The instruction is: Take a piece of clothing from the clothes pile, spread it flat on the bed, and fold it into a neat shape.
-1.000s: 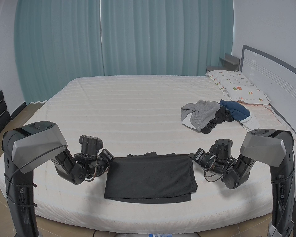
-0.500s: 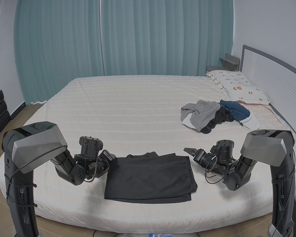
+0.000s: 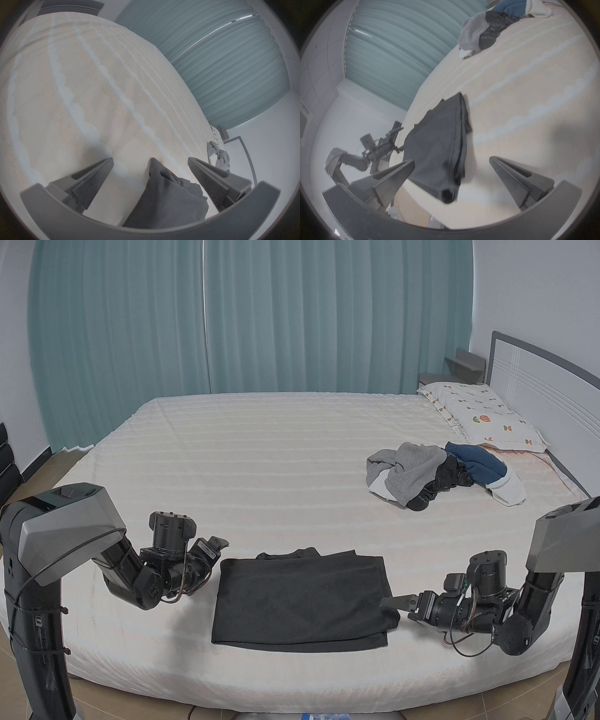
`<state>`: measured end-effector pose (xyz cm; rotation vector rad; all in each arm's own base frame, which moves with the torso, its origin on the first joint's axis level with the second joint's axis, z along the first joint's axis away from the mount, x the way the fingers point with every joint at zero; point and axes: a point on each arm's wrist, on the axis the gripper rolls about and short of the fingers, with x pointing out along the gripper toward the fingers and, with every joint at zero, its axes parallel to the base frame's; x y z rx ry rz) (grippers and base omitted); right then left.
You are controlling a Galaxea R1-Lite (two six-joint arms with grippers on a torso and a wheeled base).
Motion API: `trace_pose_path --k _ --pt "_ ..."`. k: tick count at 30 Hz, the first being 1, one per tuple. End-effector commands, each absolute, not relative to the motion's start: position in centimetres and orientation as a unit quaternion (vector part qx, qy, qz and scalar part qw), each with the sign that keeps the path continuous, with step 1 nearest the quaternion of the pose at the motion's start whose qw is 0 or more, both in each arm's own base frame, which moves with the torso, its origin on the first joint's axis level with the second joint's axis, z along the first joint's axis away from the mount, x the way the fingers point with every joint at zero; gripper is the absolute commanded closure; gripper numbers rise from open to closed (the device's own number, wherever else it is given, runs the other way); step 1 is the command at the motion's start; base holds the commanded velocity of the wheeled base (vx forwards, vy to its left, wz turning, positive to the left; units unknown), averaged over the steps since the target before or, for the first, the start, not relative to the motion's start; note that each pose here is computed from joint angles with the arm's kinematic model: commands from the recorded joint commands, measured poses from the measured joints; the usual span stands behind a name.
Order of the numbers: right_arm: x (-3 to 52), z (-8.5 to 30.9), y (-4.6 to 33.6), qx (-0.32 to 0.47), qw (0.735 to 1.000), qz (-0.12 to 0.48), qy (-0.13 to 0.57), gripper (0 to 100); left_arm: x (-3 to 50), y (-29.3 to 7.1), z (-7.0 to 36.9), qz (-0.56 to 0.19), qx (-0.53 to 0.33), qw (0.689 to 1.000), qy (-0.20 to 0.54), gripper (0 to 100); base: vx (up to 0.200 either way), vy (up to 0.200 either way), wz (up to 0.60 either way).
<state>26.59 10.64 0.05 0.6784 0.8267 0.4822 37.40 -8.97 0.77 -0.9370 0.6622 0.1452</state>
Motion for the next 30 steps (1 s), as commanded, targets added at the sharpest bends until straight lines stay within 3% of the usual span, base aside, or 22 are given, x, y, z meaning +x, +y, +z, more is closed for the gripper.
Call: trace_pose_path --k 1,5,6,30 --pt "25.5 0.4 11.1 0.311 0.827 0.243 0.4 0 37.5 -8.6 0.9 0.071 -0.446 0.837 0.309 0 0.0 0.0 0.0" --pt "25.6 -0.4 11.3 0.309 0.824 0.24 0.41 0 37.5 -8.6 0.7 0.073 -0.446 0.836 0.311 0 0.0 0.0 0.0" --pt "25.6 -0.7 11.3 0.308 0.823 0.239 0.413 100 37.5 -8.6 0.7 0.073 -0.445 0.836 0.311 0 0.0 0.0 0.0" --pt "23.8 0.2 10.9 0.279 0.829 0.252 0.415 100 37.5 -8.6 0.7 0.073 -0.444 0.837 0.311 0 0.0 0.0 0.0"
